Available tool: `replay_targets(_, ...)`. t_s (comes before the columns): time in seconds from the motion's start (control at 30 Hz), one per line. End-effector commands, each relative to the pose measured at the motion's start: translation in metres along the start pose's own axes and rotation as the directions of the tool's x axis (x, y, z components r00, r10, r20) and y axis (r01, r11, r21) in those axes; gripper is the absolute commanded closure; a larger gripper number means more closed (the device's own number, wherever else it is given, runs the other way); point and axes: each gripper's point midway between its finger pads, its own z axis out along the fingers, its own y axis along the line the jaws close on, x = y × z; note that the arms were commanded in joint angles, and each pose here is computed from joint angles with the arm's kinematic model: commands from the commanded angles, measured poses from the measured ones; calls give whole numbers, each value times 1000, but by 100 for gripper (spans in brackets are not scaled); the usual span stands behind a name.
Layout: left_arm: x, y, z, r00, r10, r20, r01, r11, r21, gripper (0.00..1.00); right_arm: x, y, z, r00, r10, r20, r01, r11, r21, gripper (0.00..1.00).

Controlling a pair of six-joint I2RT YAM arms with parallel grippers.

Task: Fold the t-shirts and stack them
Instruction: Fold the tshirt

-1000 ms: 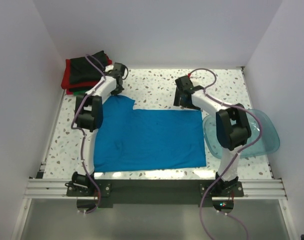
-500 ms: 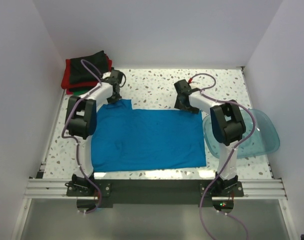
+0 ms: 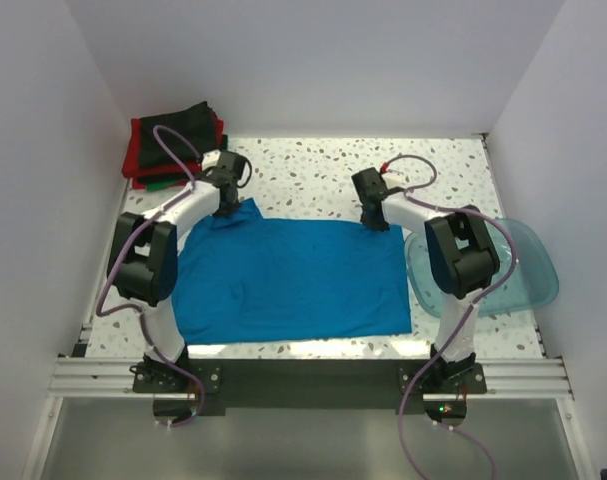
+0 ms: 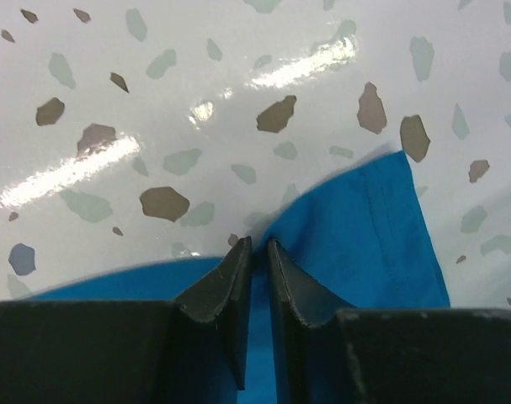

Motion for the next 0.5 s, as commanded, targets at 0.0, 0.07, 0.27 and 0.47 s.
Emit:
replay_targets(0.0, -17, 9, -16, 995, -60, 78, 60, 998, -3, 100, 12, -16, -13, 999, -5, -34, 5, 1000, 10, 83)
replay_targets(0.07, -15, 11, -18, 995, -61, 80, 61, 998, -3, 100, 13, -18, -15, 999, -5, -33, 5, 1000, 15, 80)
replay_targets(0.27, -11, 15, -19, 995, -61, 79, 61, 998, -5, 100, 5, -27, -10, 997, -66, -35, 70, 993, 100, 59)
replay_targets(0.47, -14, 14, -20, 994, -67, 84, 68, 998, -7, 100, -1, -27, -10, 998, -61, -36, 65, 989, 132, 53)
